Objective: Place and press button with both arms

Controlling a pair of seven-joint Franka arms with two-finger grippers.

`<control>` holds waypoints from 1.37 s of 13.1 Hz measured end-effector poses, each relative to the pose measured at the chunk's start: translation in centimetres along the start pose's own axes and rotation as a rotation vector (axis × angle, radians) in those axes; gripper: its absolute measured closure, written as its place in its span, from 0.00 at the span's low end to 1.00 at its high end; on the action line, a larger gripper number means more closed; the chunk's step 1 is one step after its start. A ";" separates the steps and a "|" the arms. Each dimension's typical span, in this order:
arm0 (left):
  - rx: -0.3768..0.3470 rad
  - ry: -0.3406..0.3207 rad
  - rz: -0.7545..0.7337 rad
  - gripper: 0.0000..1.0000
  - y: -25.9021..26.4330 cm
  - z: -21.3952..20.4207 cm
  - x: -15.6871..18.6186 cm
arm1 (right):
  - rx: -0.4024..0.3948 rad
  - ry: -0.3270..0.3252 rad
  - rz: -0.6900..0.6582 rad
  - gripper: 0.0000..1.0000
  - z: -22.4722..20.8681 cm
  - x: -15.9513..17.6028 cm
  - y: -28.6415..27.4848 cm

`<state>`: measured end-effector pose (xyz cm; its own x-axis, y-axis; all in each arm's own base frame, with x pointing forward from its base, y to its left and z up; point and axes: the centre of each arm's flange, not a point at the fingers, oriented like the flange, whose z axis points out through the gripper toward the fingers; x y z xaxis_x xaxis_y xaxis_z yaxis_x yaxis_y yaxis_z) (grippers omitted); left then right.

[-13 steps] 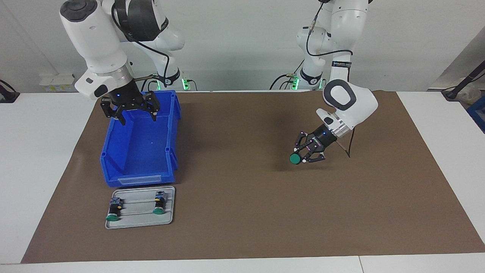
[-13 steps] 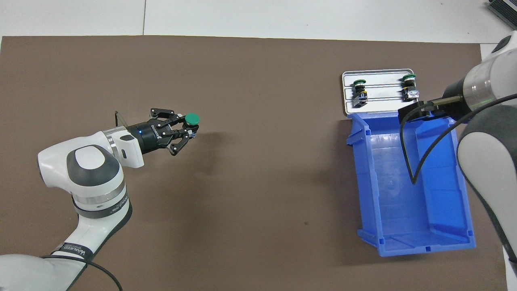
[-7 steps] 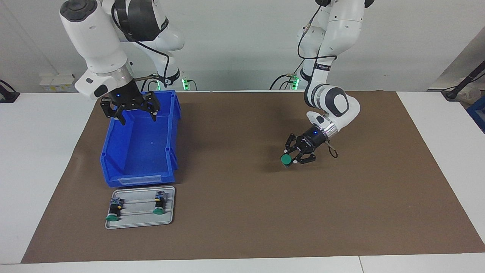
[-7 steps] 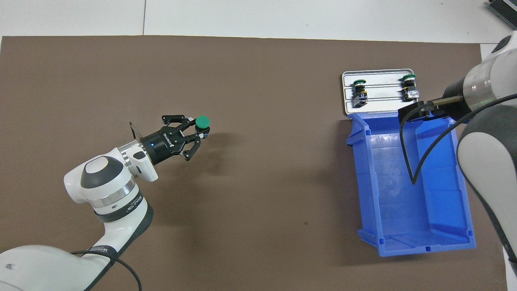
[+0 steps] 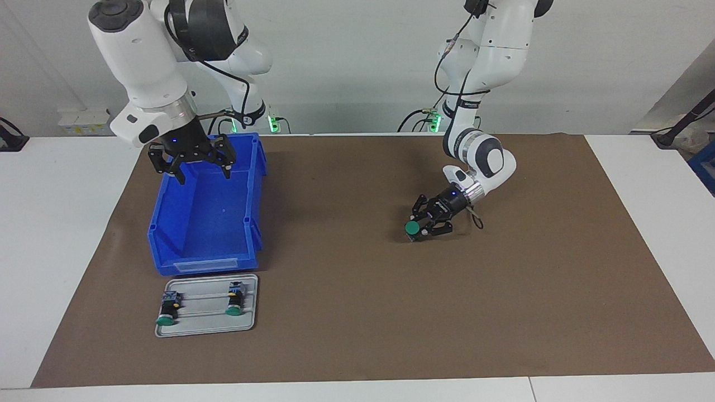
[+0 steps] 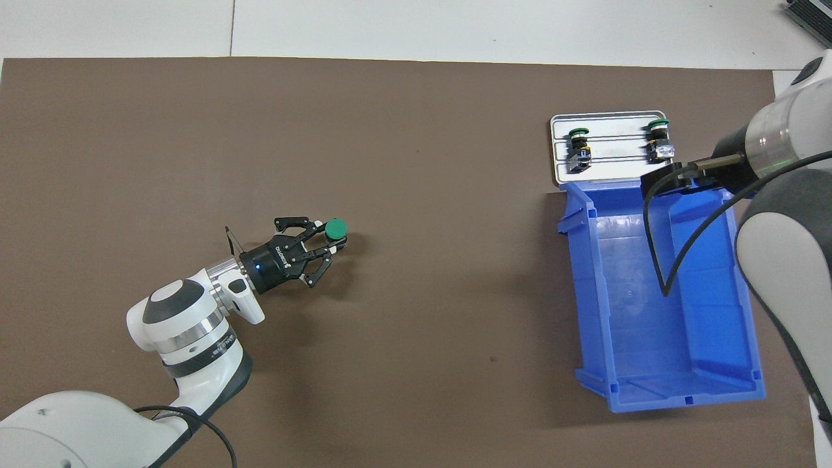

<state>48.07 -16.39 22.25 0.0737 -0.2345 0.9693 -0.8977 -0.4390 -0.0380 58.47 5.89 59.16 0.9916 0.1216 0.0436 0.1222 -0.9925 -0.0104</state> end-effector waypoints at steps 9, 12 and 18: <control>-0.001 0.027 -0.021 0.17 0.9 -1.3 -0.2 | 0.000 0.000 0.000 0.00 0.0 0.0 0.0; 0.006 0.010 -0.035 0.10 1.1 -1.9 -1.0 | 0.000 0.000 0.000 0.00 0.0 0.0 0.0; 0.001 -0.035 -0.020 0.11 -1.2 -4.6 -1.7 | 0.000 0.000 0.000 0.00 0.0 0.0 0.0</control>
<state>47.06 -11.49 21.79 0.1071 -0.2560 0.9607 -0.8953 -0.4450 -0.0188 58.47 5.89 59.16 0.9916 0.1217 0.0436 0.1222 -0.9924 -0.0104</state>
